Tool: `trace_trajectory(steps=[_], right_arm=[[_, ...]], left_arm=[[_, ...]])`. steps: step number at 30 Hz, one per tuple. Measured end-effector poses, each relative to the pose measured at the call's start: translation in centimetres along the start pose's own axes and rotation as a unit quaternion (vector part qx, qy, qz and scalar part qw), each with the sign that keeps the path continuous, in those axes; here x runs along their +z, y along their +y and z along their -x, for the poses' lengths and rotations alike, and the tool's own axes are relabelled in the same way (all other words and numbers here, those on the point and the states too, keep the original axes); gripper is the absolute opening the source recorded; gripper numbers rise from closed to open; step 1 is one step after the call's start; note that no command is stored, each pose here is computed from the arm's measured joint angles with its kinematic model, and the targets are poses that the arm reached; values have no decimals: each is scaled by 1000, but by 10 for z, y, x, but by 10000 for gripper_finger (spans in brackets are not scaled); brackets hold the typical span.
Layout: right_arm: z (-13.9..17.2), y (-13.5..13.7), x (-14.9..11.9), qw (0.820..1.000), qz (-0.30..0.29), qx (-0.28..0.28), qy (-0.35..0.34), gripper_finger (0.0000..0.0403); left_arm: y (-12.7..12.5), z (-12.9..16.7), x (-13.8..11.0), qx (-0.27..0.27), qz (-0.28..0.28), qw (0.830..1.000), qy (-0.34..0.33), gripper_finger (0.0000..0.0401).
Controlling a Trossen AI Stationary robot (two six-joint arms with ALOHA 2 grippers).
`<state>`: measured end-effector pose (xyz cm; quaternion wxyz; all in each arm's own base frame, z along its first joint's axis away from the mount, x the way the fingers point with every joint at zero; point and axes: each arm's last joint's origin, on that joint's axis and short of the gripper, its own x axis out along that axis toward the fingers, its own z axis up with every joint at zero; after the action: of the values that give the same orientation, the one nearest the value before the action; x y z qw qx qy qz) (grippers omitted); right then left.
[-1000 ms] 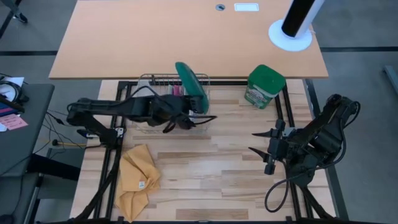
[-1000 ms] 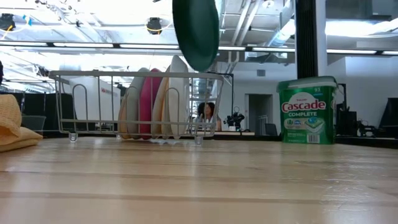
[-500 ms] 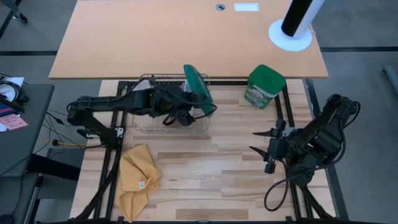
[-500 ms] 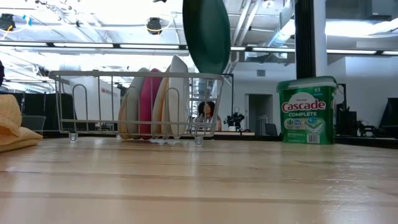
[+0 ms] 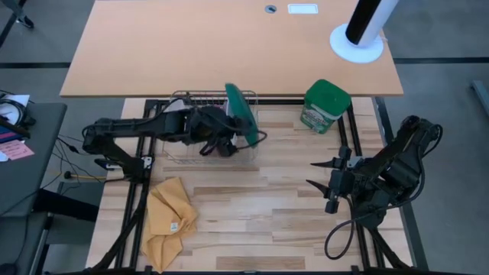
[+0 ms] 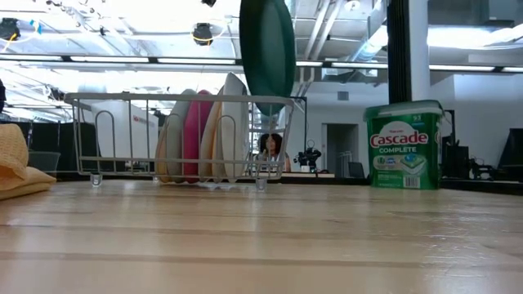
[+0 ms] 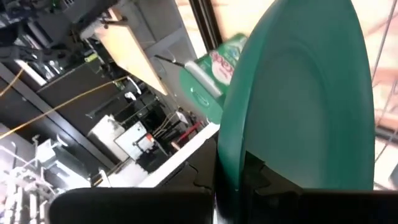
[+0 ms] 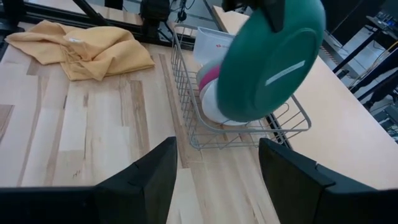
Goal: Sort dishes
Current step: Put the green plate into the dish rack
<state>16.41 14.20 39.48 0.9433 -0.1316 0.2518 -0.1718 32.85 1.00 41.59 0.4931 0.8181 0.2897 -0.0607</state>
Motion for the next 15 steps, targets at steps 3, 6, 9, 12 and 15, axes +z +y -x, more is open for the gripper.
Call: trace_trajectory(steps=[3, 6, 9, 12, 15], right_arm=[[0, 0, 0, 1000, 0, 0, 0, 226], [0, 0, 0, 1000, 0, 0, 0, 226], [0, 0, 0, 1000, 0, 0, 0, 226], [0, 0, 0, 1000, 0, 0, 0, 226], [0, 0, 0, 1000, -1, 0, 0, 226]], left_arm=[[-2, -4, -10, -4, -5, 1000, 24, 8], [-5, -6, -15, -14, -3, 999, 37, 8], [-6, -5, -13, -20, -9, 999, 28, 8], [-5, -7, -8, -18, -14, 1000, 21, 8], [-5, -11, -4, -25, -35, 999, 24, 8]])
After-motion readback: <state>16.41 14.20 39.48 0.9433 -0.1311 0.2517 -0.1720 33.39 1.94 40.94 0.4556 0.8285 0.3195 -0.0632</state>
